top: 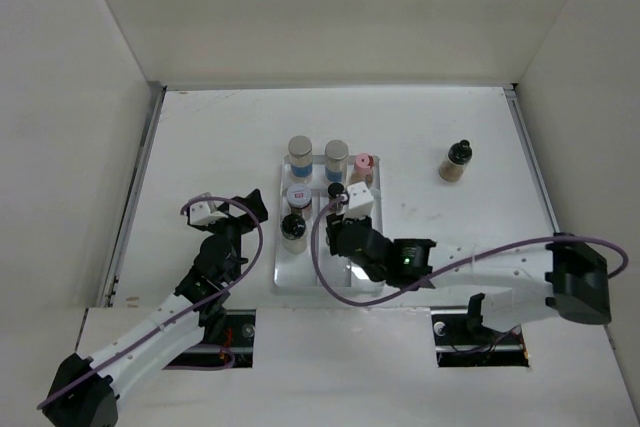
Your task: Organize the condiment bottles
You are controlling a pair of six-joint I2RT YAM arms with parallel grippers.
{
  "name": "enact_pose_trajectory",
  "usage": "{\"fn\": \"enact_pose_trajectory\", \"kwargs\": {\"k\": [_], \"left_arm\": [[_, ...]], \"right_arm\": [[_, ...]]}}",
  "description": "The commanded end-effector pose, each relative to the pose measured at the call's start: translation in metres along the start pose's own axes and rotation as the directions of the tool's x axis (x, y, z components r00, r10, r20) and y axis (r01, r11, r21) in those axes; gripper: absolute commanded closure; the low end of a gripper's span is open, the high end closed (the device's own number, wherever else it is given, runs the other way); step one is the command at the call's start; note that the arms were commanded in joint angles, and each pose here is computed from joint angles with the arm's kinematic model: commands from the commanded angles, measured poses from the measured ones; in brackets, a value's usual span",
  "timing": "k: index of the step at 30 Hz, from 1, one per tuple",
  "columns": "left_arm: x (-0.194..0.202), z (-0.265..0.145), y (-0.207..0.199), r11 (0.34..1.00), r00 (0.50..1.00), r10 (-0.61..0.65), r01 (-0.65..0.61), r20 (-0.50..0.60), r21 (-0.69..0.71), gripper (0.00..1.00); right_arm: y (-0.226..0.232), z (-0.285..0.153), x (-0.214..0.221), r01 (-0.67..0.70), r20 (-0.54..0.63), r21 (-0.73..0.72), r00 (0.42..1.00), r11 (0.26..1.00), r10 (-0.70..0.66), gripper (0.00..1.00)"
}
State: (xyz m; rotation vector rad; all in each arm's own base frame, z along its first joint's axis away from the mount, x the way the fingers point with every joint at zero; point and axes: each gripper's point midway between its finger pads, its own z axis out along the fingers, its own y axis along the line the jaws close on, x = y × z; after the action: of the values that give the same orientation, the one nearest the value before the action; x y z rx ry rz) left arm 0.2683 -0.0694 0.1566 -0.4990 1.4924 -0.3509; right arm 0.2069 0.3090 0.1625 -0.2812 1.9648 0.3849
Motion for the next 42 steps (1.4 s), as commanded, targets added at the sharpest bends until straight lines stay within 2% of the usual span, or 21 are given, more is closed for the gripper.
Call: {"fn": "enact_pose_trajectory", "kwargs": {"k": [1, 8, 12, 18, 23, 25, 28, 29, 32, 34, 36, 38, 39, 40, 42], "left_arm": [[-0.006, 0.001, -0.004, 0.999, 0.999, -0.027, 0.027, 0.018, 0.017, 0.06], [-0.004, 0.001, -0.008, 0.999, 1.000, -0.027, 0.027, 0.006, 0.030, 0.06], [-0.004, 0.002, -0.006, 0.999, 1.000, -0.026, 0.026, 0.009, 0.024, 0.06], [-0.002, 0.002, -0.005, 0.999, 1.000, -0.023, 0.023, 0.006, 0.022, 0.06], [-0.003, 0.003, -0.005, 1.000, 1.000, -0.024, 0.024, 0.010, 0.018, 0.06], [-0.004, 0.002, -0.007, 0.999, 1.000, -0.027, 0.027, 0.007, 0.029, 0.06], [-0.005, 0.001, -0.007, 0.999, 0.999, -0.034, 0.034, 0.017, 0.028, 0.06], [-0.005, 0.001, -0.006, 0.999, 0.999, -0.032, 0.032, 0.017, 0.024, 0.06], [-0.004, 0.001, -0.010, 0.999, 0.999, -0.033, 0.033, 0.007, 0.034, 0.06], [-0.003, 0.001, -0.009, 0.999, 1.000, -0.030, 0.029, 0.007, 0.031, 0.06], [-0.004, 0.002, -0.008, 0.999, 0.999, -0.031, 0.031, 0.007, 0.031, 0.06], [-0.005, 0.000, -0.011, 0.998, 0.999, -0.038, 0.038, 0.009, 0.043, 0.06], [-0.005, 0.000, -0.011, 0.998, 0.999, -0.040, 0.040, 0.012, 0.043, 0.06], [-0.005, 0.000, -0.010, 0.999, 0.999, -0.038, 0.038, 0.011, 0.039, 0.06], [-0.002, 0.001, -0.011, 0.999, 1.000, -0.031, 0.031, 0.001, 0.039, 0.06]], "right_arm": [[0.025, 0.013, -0.016, -0.027, 0.052, -0.015, 0.998, 1.000, 0.028, 0.55], [0.024, 0.035, 0.018, 0.013, 0.005, 0.033, 1.000, 0.999, -0.013, 0.54], [0.019, 0.042, 0.031, 0.014, -0.020, 0.058, 1.000, 0.998, -0.013, 0.50], [0.012, 0.039, 0.032, -0.008, -0.026, 0.062, 1.000, 0.998, 0.010, 0.30], [-0.009, 0.017, -0.004, -0.059, 0.039, 0.072, 0.998, 0.996, 0.056, 0.14], [-0.026, 0.005, -0.023, -0.097, 0.080, 0.074, 0.993, 0.992, 0.091, 0.11], [-0.078, -0.004, -0.057, -0.191, 0.178, 0.132, 0.970, 0.973, 0.166, 0.15], [-0.102, -0.003, -0.069, -0.232, 0.220, 0.178, 0.957, 0.956, 0.191, 0.21], [-0.186, 0.006, -0.097, -0.307, 0.302, 0.360, 0.932, 0.881, 0.202, 0.56], [-0.227, 0.009, -0.107, -0.322, 0.313, 0.453, 0.931, 0.831, 0.189, 0.58], [-0.268, 0.011, -0.111, -0.323, 0.303, 0.553, 0.937, 0.768, 0.175, 0.47], [-0.300, 0.014, -0.112, -0.320, 0.287, 0.626, 0.942, 0.711, 0.172, 0.19], [-0.312, 0.017, -0.111, -0.303, 0.264, 0.652, 0.950, 0.695, 0.166, 0.10], [-0.323, 0.020, -0.111, -0.294, 0.250, 0.672, 0.954, 0.680, 0.165, 0.04], [-0.337, 0.031, -0.109, -0.285, 0.228, 0.690, 0.958, 0.666, 0.174, 0.00]]}}
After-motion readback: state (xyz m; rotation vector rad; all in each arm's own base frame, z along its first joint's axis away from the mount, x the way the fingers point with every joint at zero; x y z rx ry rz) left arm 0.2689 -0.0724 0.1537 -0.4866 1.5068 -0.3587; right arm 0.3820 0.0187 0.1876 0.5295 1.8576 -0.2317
